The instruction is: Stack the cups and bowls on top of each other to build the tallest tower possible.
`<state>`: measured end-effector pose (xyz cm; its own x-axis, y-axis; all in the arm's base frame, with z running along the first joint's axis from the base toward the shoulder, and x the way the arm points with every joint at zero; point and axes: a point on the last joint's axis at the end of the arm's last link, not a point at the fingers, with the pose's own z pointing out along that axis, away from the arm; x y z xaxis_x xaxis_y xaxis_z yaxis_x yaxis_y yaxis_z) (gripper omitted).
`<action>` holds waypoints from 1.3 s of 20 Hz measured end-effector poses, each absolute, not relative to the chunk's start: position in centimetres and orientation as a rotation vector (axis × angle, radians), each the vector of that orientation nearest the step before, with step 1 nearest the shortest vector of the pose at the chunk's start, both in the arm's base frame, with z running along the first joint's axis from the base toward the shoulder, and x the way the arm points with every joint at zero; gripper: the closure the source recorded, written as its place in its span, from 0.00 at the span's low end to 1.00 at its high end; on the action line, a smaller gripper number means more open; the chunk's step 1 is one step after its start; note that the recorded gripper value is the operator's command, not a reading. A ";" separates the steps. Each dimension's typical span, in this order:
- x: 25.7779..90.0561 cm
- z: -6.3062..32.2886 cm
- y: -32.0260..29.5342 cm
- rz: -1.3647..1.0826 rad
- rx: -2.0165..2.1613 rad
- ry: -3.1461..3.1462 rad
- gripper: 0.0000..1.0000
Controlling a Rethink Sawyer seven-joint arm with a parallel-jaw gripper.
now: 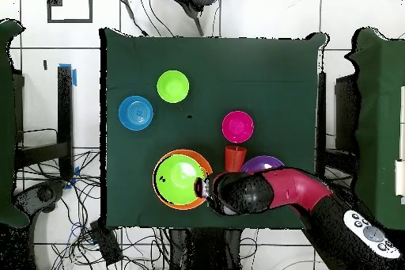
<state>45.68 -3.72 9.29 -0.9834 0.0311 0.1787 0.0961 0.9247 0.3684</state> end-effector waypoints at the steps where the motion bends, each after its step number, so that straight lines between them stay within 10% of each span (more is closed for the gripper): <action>1: 45.7 9.3 -3.7 -0.572 -0.098 -2.914 1.00; 26: 43.6 7.6 -4.5 -0.452 0.068 -2.948 1.00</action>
